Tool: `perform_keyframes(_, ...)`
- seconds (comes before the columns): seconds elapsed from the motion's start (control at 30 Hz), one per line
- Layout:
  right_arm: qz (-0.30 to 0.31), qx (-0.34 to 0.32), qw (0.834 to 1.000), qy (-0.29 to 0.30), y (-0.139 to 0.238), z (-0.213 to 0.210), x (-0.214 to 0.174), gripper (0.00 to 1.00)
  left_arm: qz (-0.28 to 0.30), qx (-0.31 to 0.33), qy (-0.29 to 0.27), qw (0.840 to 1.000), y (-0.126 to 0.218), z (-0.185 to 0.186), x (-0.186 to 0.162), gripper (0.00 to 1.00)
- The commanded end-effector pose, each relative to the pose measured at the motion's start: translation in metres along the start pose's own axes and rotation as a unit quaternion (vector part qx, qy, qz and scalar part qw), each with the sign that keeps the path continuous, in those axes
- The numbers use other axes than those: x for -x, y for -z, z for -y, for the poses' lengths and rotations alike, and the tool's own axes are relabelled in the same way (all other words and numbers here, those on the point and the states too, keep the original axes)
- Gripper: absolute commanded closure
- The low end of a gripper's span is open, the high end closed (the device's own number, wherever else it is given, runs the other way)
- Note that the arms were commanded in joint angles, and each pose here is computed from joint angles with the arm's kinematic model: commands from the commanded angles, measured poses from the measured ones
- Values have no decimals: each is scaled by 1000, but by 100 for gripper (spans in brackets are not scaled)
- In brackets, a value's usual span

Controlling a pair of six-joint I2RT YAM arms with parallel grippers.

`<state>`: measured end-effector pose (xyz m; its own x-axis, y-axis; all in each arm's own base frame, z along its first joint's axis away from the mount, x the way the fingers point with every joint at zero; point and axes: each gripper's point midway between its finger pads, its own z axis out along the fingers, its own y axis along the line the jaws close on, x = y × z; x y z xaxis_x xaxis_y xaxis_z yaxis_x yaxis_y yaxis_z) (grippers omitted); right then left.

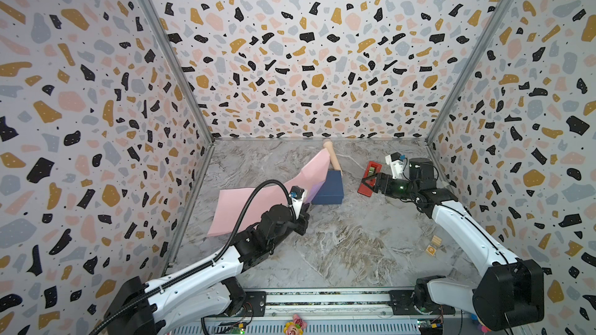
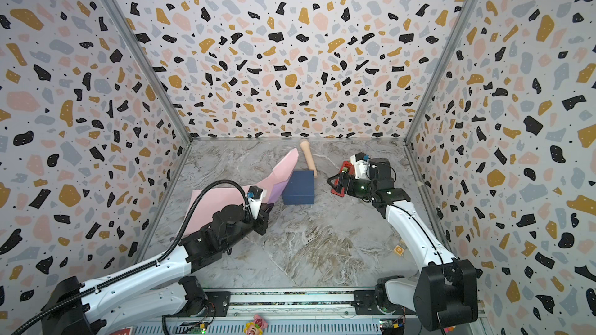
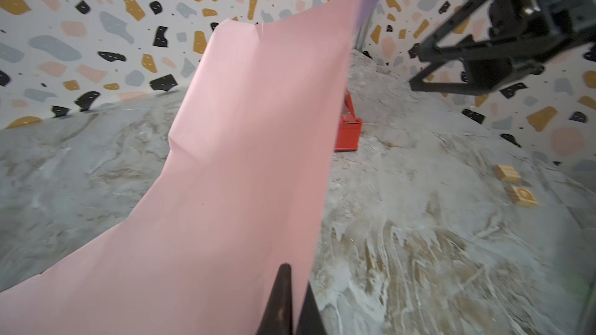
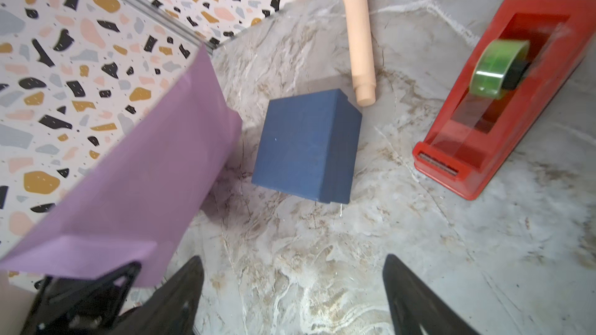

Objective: Wrap the gift box in paper

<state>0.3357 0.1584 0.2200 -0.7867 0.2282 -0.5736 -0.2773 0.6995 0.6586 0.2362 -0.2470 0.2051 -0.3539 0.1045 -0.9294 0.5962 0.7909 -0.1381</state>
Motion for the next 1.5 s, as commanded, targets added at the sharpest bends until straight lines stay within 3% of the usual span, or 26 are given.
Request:
perform_keyframes(0.0, 21, 1, 1000, -1, 12, -9, 21, 13, -6, -58, 26, 998, 11, 33, -12, 100)
perform_keyframes(0.27, 38, -33, 999, 8, 25, -6, 37, 11, -47, -149, 1, 988, 14, 113, -55, 100)
perform_keyframes(0.6, 63, -65, 996, -6, 47, 9, 50, 10, -77, -190, -39, 978, -36, 176, -73, 100)
perform_keyframes(0.93, 55, -106, 993, -14, 47, 35, 37, 9, -96, -223, -113, 963, -65, 201, -104, 100)
perform_keyframes(1.23, 44, -121, 991, -24, 40, 49, 29, 9, -116, -238, -223, 938, -85, 215, -122, 100)
perform_keyframes(1.47, 39, -123, 991, -30, 34, 56, 26, 9, -133, -246, -272, 921, -94, 219, -134, 100)
